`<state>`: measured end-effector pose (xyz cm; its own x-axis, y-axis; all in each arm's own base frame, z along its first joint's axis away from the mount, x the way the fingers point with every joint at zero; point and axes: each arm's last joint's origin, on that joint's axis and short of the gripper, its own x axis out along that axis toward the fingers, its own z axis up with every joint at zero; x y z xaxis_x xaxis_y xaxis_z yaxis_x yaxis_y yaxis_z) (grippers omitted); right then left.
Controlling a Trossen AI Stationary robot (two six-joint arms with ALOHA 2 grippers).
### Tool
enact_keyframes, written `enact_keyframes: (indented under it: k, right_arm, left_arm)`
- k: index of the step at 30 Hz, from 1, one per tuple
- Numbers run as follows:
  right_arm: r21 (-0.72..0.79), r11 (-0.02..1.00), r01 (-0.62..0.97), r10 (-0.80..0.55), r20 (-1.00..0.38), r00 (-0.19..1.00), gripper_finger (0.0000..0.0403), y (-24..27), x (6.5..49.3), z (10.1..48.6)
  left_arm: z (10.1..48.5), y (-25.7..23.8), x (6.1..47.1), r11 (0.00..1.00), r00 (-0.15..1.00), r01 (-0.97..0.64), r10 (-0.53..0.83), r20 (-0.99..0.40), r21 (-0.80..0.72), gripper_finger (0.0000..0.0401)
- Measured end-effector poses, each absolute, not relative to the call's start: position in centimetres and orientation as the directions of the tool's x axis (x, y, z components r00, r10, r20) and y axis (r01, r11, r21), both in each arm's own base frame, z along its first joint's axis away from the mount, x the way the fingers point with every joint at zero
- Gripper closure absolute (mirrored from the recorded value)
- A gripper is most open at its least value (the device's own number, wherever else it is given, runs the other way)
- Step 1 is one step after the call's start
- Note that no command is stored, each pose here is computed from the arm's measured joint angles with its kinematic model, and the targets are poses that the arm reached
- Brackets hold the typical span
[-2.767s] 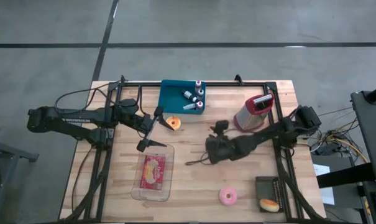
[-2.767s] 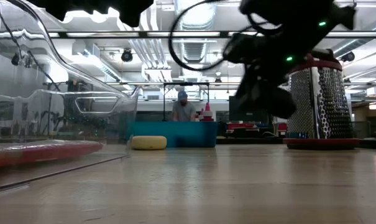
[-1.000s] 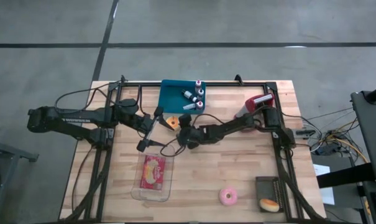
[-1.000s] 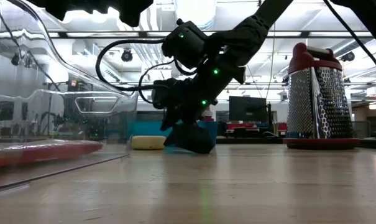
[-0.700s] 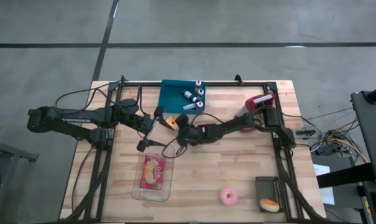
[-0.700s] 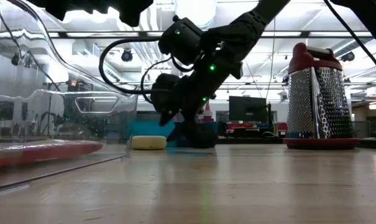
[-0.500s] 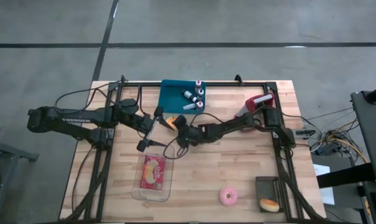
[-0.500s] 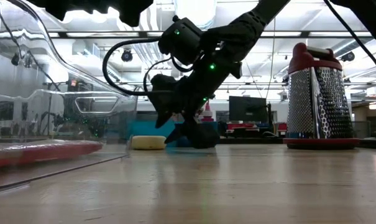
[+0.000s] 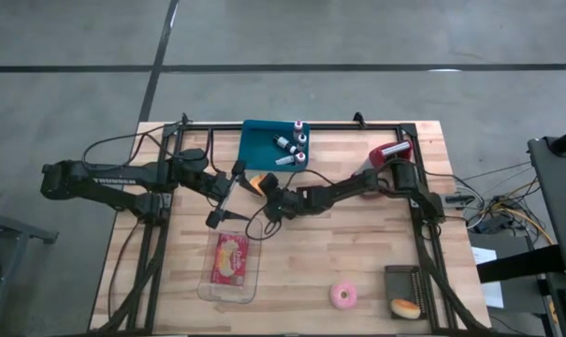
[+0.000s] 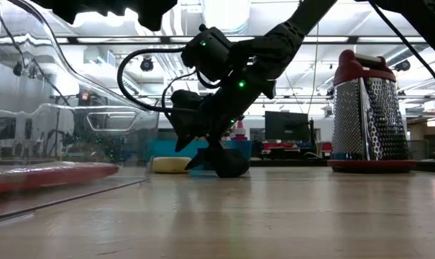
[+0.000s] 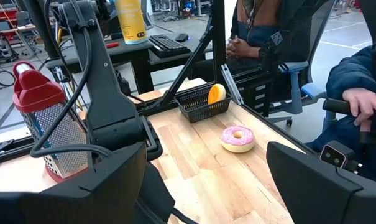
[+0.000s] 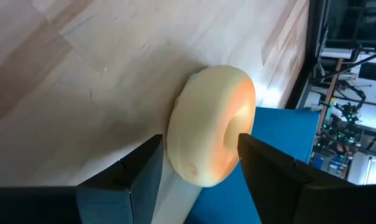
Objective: Pick & Place Food Item
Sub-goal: Put the yellow donut into the black bin
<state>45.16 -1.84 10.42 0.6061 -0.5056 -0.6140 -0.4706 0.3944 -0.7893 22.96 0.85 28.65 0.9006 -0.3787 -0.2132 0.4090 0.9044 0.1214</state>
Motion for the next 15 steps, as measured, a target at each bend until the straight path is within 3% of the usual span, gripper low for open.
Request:
enact_keyframes:
  k: [15]
  right_arm:
    - [-0.784,0.416,-0.461,-0.505,-0.621,0.600,0.0200,-2.60,45.13,10.18]
  left_arm:
    - [28.65,0.84,22.96,0.904,0.901,0.409,-0.379,-0.213,0.121,0.0062]
